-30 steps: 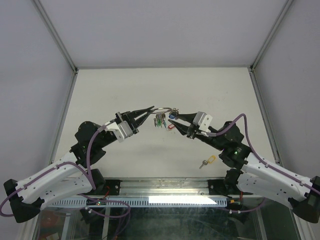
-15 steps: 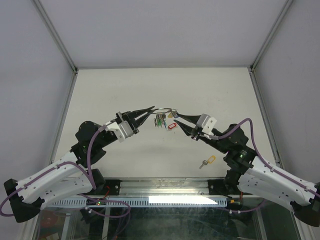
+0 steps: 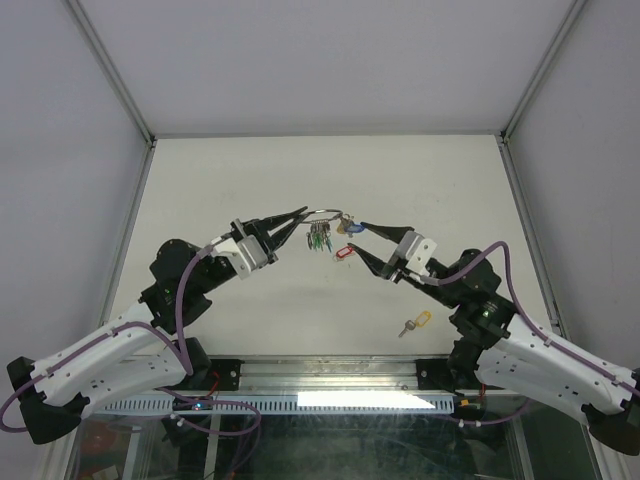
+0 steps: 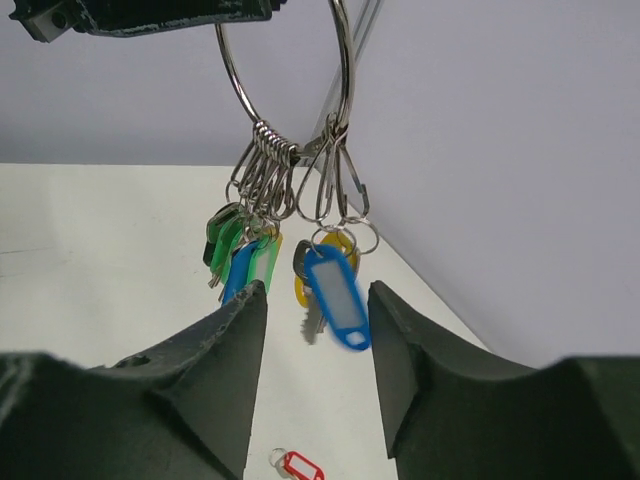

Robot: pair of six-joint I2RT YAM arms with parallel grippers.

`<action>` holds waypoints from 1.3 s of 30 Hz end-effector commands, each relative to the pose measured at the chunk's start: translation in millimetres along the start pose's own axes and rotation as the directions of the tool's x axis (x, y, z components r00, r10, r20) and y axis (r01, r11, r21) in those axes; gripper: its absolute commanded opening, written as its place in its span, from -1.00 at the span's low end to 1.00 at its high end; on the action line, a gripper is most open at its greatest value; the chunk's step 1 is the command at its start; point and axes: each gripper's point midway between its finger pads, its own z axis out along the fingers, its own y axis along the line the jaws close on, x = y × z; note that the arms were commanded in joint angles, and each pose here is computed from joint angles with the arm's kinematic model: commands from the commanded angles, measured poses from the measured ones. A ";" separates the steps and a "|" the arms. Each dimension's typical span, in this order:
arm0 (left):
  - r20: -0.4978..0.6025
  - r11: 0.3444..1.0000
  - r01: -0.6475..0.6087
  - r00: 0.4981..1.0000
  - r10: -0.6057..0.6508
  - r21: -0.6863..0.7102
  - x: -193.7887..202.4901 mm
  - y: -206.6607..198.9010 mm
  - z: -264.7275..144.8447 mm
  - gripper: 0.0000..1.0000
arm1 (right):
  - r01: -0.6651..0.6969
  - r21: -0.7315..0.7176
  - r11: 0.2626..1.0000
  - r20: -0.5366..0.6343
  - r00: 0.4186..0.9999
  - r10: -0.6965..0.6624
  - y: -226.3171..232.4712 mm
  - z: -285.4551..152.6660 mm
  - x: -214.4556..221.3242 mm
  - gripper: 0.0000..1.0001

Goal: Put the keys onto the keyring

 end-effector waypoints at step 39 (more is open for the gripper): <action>-0.095 0.973 -0.043 0.995 0.021 -0.226 1.1 53.6 8.5 -1.00 | 0.456 0.179 0.872 0.044 0.881 -0.470 -45.9 41.7 -24.0 -0.35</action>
